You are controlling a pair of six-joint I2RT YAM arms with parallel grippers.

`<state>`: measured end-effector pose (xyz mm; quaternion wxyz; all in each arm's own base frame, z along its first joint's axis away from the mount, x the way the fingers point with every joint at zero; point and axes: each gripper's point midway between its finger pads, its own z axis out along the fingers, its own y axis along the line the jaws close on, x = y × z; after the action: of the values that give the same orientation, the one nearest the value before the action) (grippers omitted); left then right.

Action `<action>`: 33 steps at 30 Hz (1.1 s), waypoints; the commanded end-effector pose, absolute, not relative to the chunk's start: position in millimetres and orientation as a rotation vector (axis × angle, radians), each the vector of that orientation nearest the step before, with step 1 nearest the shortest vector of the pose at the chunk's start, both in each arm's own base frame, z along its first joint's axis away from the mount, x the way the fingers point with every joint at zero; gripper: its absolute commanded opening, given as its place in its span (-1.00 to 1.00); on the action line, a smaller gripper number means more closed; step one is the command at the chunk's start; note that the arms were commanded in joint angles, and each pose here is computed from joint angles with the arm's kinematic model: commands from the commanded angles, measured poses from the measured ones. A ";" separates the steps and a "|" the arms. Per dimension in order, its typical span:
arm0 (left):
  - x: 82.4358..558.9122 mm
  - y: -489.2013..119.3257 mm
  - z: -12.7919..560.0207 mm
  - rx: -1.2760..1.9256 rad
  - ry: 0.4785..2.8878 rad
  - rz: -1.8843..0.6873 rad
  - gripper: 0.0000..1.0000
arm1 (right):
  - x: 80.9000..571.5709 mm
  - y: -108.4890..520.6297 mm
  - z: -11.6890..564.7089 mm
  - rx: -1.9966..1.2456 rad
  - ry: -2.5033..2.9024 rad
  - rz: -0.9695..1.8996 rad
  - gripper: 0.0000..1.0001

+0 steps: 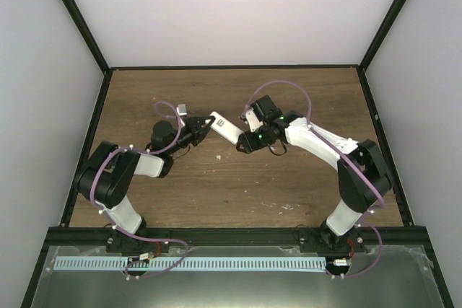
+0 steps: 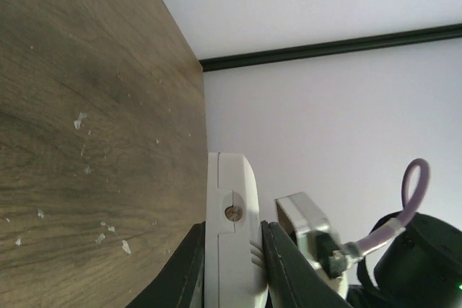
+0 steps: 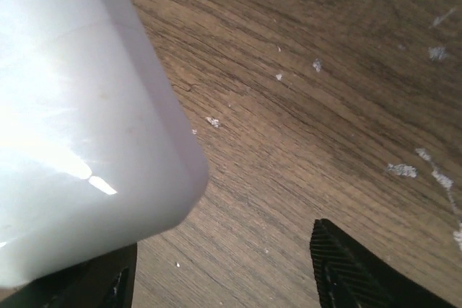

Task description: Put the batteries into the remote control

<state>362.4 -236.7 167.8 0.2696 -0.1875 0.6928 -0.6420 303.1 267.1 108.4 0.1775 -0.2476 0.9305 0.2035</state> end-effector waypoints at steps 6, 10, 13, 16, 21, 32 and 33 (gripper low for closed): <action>352.4 -231.1 190.7 -0.389 1.862 -1.780 -1.00 | 294.2 248.7 178.8 -0.746 2.389 0.615 0.43; 349.6 -229.0 193.4 -0.344 1.886 -1.758 -1.00 | 272.8 252.6 201.2 -0.832 2.319 0.779 0.60; 341.9 -234.9 203.0 -0.262 1.883 -1.806 -1.00 | 261.4 261.7 209.0 -0.885 2.294 0.893 0.70; 331.5 -239.7 214.1 -0.172 1.865 -1.861 -1.00 | 254.1 273.4 213.5 -0.916 2.295 1.016 0.73; 309.9 -247.2 228.2 0.009 1.857 -1.931 -1.00 | 250.1 281.9 215.1 -0.911 2.340 1.116 0.74; 276.8 -256.4 266.1 0.309 1.774 -2.112 -1.00 | 229.9 299.8 237.5 -0.944 2.311 1.423 0.64; 276.0 -256.2 265.8 0.311 1.774 -2.118 -1.00 | 228.4 301.2 239.0 -0.947 2.305 1.447 0.59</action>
<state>293.6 -254.7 245.8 0.1866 0.0533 0.6548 -0.7305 236.1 290.2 211.9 0.1430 -0.3212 0.8247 0.4431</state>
